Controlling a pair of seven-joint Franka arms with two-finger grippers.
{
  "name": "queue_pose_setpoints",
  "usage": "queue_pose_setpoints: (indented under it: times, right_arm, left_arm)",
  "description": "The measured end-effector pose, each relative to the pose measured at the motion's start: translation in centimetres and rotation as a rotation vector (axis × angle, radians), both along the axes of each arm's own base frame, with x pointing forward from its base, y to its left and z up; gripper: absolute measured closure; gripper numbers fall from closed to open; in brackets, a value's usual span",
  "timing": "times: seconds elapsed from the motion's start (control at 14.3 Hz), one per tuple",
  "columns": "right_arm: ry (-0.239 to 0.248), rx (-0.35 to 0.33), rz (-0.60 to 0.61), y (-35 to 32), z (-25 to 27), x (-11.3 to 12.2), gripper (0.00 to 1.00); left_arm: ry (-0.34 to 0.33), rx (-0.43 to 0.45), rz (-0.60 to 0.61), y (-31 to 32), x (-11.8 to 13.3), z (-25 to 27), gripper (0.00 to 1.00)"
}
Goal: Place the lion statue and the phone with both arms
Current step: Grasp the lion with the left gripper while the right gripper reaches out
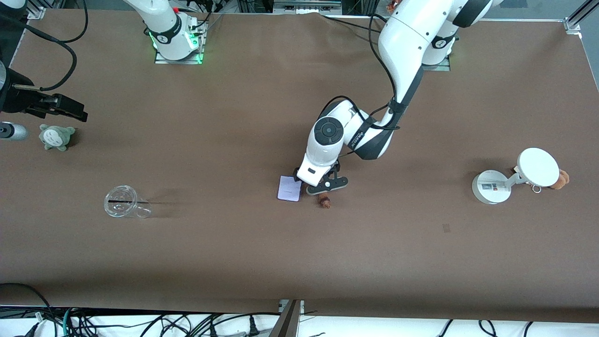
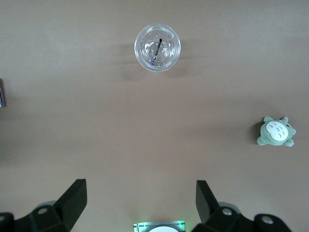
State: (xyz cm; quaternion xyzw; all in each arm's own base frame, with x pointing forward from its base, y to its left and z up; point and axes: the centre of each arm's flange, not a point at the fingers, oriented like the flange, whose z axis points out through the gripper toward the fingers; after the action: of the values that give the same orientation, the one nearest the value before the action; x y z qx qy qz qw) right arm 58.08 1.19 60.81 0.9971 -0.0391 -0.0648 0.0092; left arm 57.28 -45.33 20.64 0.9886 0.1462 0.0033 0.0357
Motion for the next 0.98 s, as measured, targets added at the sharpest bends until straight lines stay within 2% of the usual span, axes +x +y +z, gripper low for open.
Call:
queue_pose_setpoints:
  times: [0.35,0.56,0.63,0.77,0.84,0.91,0.98]
  right_arm:
    - [0.0,0.0,0.0,0.0,0.0,0.0,0.0]
    - [0.0,0.0,0.0,0.0,0.0,0.0,0.0]
    - [0.0,0.0,0.0,0.0,0.0,0.0,0.0]
    - [0.0,0.0,0.0,0.0,0.0,0.0,0.0]
    - [0.0,0.0,0.0,0.0,0.0,0.0,0.0]
    - [0.0,0.0,0.0,0.0,0.0,0.0,0.0]
    - [0.0,0.0,0.0,0.0,0.0,0.0,0.0]
  left_arm:
    - [-0.008,0.007,0.032,1.7,1.4,-0.1,0.0]
    - [-0.004,0.009,0.051,1.8,1.3,-0.2,0.01]
    - [-0.004,0.009,0.054,1.7,1.2,-0.2,0.04]
    - [-0.004,0.009,0.055,1.7,1.2,-0.2,0.19]
    - [-0.003,0.009,0.058,1.6,1.2,-0.2,0.2]
    - [-0.003,0.009,0.06,1.6,1.2,-0.2,0.29]
    - [-0.003,0.009,0.06,1.7,1.2,-0.2,0.31]
